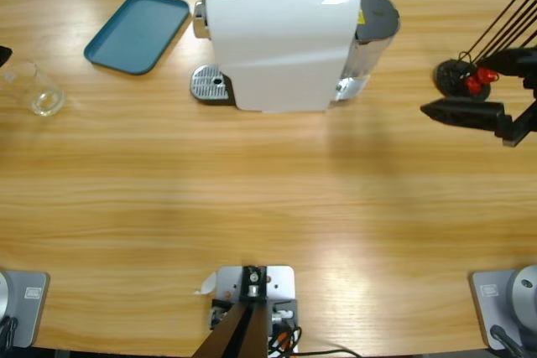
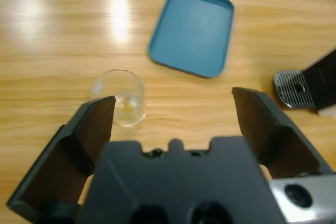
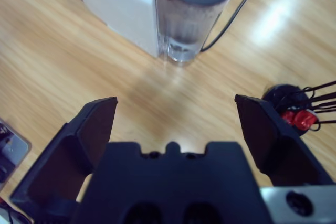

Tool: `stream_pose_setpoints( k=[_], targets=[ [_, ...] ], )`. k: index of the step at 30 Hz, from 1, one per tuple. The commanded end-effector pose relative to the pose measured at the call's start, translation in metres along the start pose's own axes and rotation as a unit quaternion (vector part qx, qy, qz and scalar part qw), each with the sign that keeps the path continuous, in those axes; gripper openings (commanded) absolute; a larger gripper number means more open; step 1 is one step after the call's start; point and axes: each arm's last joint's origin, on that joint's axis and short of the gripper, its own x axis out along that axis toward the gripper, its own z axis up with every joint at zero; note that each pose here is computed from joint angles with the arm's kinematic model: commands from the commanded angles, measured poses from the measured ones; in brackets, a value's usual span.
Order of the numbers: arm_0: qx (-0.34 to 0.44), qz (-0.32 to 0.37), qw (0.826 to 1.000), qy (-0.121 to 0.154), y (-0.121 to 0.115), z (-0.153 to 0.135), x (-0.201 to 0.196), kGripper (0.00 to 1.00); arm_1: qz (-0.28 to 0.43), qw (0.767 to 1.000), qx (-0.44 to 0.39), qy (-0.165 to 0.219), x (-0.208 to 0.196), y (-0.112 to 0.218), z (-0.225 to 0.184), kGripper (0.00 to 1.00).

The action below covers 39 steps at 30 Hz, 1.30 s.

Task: Pour coffee

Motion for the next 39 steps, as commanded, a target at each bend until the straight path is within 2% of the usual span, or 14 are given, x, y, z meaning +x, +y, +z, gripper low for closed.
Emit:
stream_pose_setpoints(
  k=[1, 6, 15, 22, 29, 39],
  targets=[
    [-0.031, 0.087, 0.994, 0.064, 0.012, -0.016, 0.049, 0.959, 0.002, 1.0, 0.021, 0.013, 0.0, -0.009, -0.018, 1.0],
    [-0.03, 0.101, 0.991, 0.081, 0.014, -0.018, 0.061, 0.959, -0.001, 1.0, 0.026, 0.01, 0.002, -0.011, -0.018, 1.0],
    [-0.015, 0.117, 0.99, 0.083, 0.014, -0.017, 0.071, 0.996, 0.006, 1.0, 0.018, 0.007, 0.002, -0.01, -0.017, 1.0],
    [-0.01, 0.137, 0.985, 0.102, 0.015, -0.022, 0.085, 0.996, 0.009, 1.0, 0.018, 0.0, -0.001, -0.01, -0.019, 1.0],
    [-0.01, 0.166, 0.98, 0.11, 0.018, -0.024, 0.1, 0.996, 0.015, 1.0, 0.018, -0.002, -0.003, -0.01, -0.02, 1.0],
    [-0.016, 0.158, 0.98, 0.117, 0.017, -0.026, 0.125, 0.996, 0.015, 1.0, 0.018, -0.003, -0.003, -0.01, -0.02, 1.0]
  ],
)
